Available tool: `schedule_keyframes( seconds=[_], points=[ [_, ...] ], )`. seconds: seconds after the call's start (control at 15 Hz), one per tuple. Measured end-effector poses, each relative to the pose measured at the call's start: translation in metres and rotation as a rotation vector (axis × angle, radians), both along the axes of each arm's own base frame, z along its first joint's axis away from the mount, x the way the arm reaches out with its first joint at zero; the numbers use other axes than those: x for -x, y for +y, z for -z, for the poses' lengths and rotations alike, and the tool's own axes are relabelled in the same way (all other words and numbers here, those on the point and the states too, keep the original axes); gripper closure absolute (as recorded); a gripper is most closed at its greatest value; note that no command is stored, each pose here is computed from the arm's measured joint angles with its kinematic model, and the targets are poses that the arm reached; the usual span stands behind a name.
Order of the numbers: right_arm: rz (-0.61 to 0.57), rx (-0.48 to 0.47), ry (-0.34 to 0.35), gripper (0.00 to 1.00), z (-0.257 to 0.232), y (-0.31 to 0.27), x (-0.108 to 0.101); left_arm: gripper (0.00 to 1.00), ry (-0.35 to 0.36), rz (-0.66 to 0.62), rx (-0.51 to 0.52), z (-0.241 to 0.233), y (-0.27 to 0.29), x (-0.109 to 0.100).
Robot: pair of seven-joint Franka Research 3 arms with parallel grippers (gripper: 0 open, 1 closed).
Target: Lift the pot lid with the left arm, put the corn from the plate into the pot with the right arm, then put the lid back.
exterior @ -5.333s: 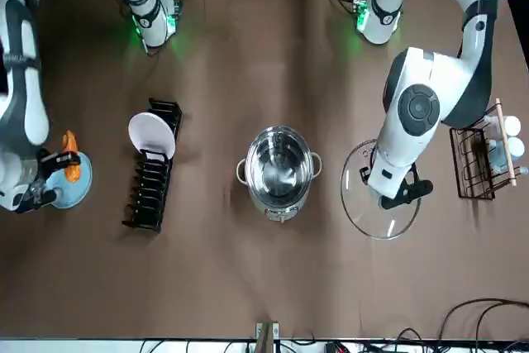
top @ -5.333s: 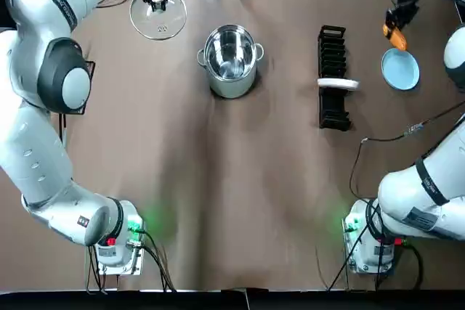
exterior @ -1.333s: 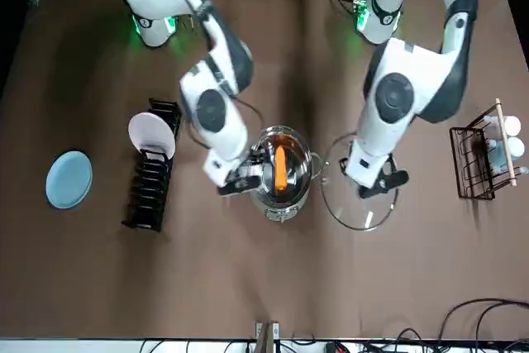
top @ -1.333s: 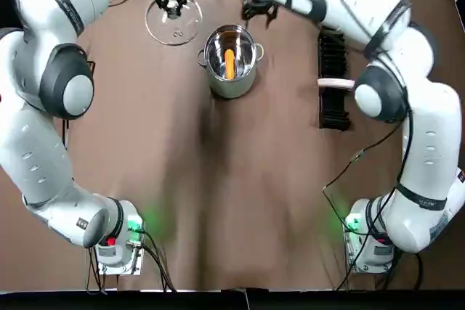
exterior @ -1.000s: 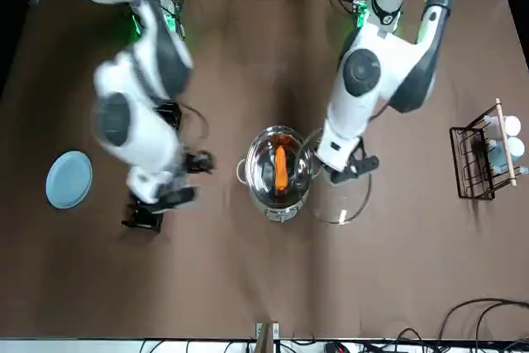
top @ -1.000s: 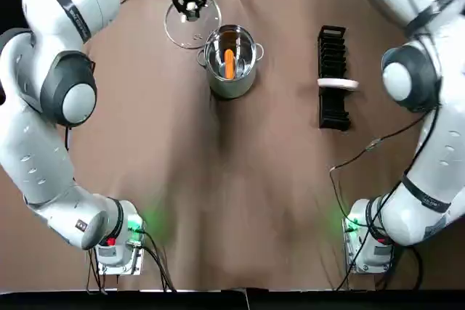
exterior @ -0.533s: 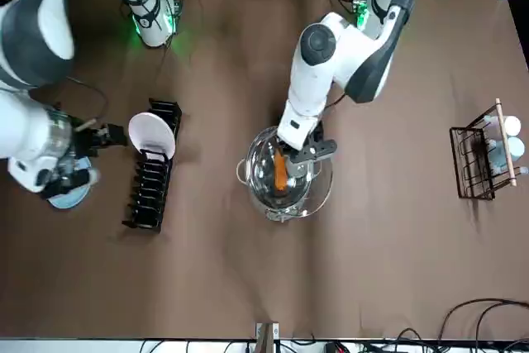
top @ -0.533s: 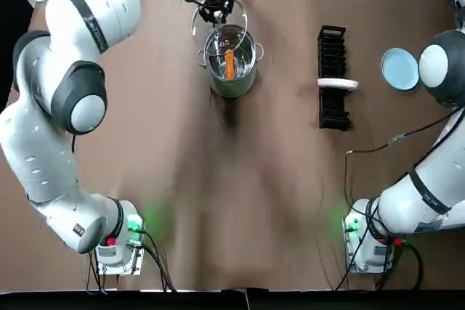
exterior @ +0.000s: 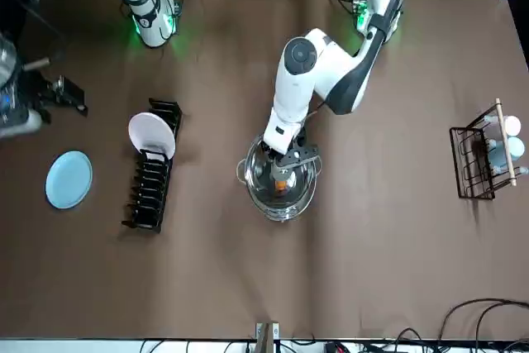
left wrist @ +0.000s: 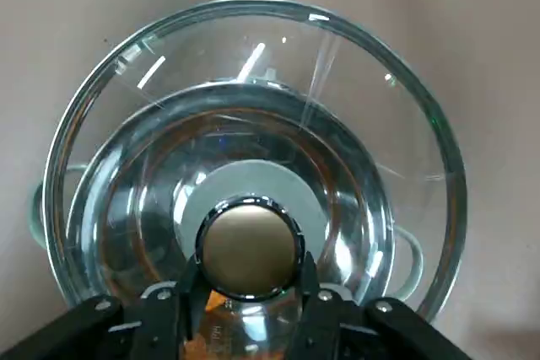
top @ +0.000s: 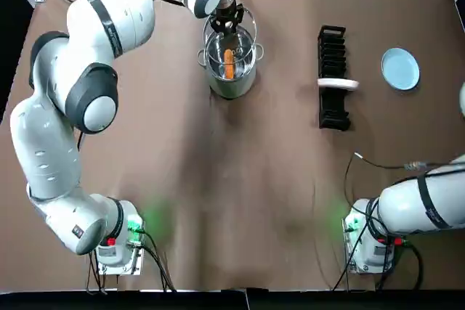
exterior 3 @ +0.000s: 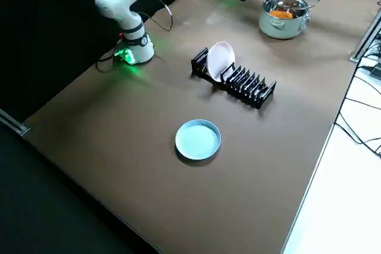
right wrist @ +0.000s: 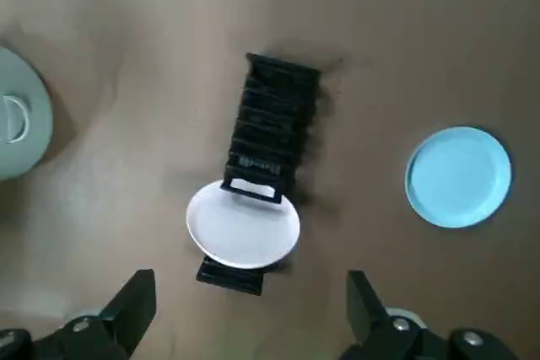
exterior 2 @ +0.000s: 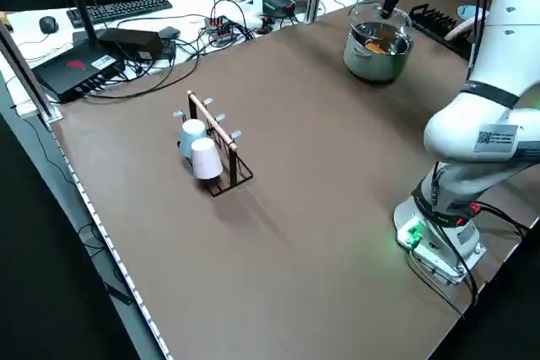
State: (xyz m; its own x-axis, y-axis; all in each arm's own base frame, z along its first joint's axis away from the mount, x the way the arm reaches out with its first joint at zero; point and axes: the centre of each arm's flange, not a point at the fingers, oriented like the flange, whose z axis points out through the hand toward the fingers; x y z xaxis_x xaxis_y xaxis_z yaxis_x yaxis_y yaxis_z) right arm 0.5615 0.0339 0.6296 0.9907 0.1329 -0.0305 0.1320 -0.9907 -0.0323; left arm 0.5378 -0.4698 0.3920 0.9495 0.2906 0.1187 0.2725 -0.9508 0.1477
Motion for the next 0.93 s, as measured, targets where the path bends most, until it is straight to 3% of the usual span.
schedule_keyframes(
  seconds=[0.27,0.6,0.93],
  points=[
    [0.036,0.000,0.008,0.00,-0.004,-0.021,0.026,0.55,0.010,-0.014,0.001,0.005,-0.012,0.010],
    [0.063,-0.081,0.000,0.00,-0.005,-0.028,0.025,0.55,0.031,-0.041,-0.005,0.020,-0.016,0.012],
    [0.071,-0.045,-0.022,0.00,-0.006,-0.035,0.022,0.55,0.040,-0.048,-0.004,0.023,-0.015,0.011]
  ],
)
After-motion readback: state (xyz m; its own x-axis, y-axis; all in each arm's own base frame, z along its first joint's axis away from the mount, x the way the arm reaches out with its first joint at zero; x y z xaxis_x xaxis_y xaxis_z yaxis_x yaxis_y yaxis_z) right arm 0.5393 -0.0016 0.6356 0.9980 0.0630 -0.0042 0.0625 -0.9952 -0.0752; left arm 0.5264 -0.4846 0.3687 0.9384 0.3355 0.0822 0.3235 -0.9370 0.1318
